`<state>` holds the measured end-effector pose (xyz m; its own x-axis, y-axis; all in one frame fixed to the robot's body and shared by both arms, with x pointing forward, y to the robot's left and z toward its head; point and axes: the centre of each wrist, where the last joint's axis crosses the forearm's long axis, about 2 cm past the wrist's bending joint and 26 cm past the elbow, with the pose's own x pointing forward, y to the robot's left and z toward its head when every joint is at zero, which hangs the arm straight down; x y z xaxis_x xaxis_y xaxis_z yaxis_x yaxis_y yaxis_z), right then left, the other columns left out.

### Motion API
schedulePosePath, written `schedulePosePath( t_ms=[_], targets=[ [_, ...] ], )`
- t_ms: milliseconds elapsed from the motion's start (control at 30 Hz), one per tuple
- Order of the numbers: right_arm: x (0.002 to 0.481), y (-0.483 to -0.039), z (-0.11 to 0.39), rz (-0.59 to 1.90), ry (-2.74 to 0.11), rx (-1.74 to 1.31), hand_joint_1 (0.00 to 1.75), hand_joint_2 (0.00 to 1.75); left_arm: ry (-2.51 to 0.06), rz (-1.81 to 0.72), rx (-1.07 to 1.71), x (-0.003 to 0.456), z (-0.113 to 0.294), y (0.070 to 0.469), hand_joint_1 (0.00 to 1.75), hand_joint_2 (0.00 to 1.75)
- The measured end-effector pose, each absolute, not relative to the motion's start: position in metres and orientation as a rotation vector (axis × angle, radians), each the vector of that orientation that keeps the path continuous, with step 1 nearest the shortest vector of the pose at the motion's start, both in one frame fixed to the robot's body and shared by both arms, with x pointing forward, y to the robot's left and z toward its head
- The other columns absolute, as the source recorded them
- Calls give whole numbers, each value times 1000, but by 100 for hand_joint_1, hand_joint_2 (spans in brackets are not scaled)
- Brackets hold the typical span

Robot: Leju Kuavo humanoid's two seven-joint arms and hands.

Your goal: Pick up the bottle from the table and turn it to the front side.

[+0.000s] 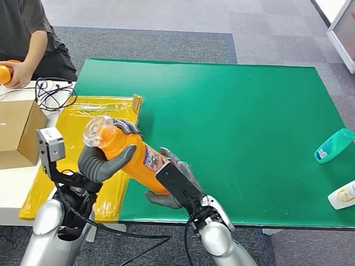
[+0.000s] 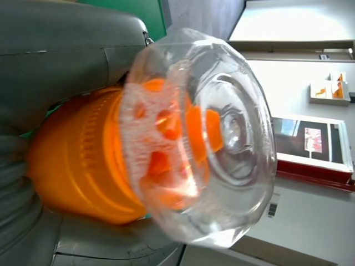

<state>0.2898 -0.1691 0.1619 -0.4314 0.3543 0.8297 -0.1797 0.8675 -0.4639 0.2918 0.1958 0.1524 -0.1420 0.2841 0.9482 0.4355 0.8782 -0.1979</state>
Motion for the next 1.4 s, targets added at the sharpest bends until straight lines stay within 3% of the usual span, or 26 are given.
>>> schedulePosePath(
  t_ms=[367, 900, 1200, 1400],
  targets=[
    [282, -178, 169, 549, -1966, -158, 0, 175, -1771, -164, -506, 286, 158, 203, 175, 175],
    [258, -222, 167, 407, -1962, -271, 0, 175, -1821, -445, 95, 288, 208, 288, 175, 175],
    [255, -234, 160, 407, -1951, -238, 0, 175, -1441, -880, 376, 311, 221, 357, 175, 175],
    [257, -232, 156, 407, -1940, -226, 0, 175, -1299, -984, 435, 322, 205, 373, 175, 175]
  ],
)
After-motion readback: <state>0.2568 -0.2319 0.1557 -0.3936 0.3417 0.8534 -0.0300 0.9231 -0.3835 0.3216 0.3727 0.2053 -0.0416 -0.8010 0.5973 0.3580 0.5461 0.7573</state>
